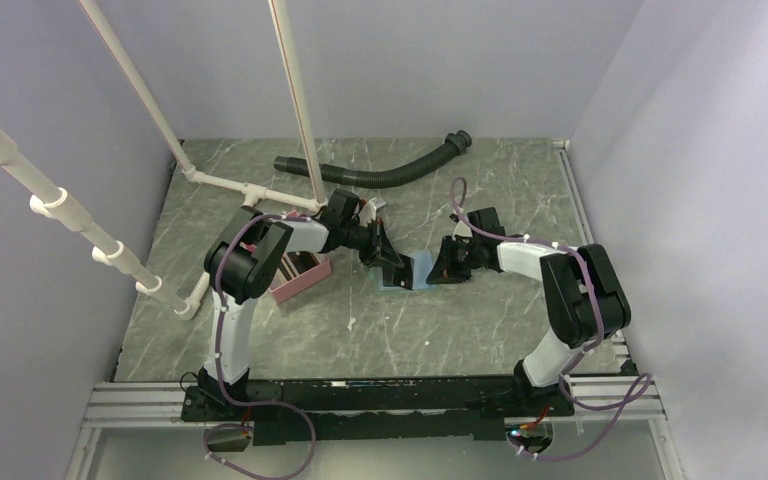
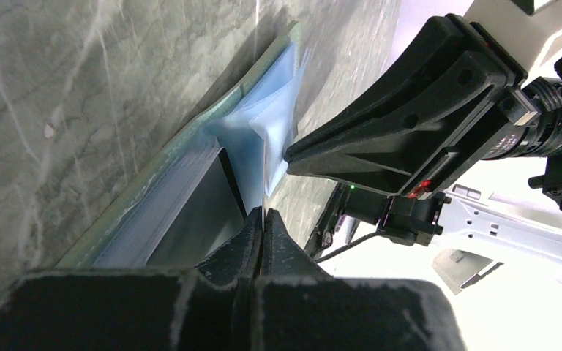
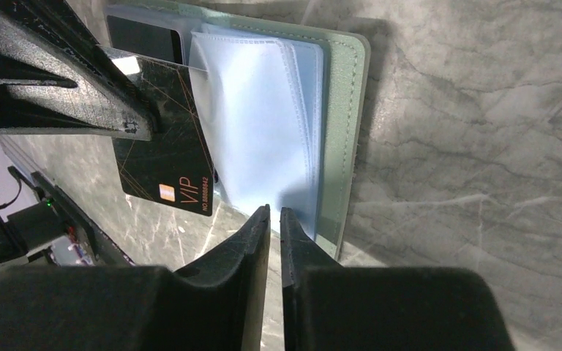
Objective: Put the credit cards into the card holder
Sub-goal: Insert the credit card into the card holder.
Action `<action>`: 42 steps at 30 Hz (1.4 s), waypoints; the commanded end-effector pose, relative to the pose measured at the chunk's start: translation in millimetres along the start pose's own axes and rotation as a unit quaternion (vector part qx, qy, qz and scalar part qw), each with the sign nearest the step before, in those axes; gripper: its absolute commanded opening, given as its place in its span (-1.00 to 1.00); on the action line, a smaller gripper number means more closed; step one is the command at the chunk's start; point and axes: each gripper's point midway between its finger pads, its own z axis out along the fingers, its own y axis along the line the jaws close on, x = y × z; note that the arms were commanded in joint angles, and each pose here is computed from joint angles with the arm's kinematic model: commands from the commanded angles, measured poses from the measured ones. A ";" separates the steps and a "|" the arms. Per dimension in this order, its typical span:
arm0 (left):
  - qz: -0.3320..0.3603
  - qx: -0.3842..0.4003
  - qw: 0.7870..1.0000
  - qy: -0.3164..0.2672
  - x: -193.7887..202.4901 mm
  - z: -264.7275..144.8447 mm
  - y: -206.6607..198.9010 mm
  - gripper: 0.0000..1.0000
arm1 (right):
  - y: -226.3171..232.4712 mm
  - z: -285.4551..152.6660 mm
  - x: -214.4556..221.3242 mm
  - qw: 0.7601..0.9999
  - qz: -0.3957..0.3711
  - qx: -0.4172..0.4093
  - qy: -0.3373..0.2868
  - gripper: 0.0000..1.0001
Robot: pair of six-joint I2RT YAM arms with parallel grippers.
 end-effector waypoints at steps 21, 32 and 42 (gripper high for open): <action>0.016 0.016 0.997 -0.080 -16.1 15.3 10.7 -1.00 | -15.6 -0.6 0.2 0.999 0.001 0.037 -0.011 -0.58; 0.007 -0.039 0.997 -0.069 -2.0 22.9 23.8 -0.75 | -9.8 -13.6 -8.4 0.998 -0.005 0.049 -0.030 -0.54; 0.020 -0.162 0.984 -0.066 8.1 1.0 34.3 0.06 | -6.4 -14.1 -10.1 0.999 -0.011 0.042 -0.029 -0.52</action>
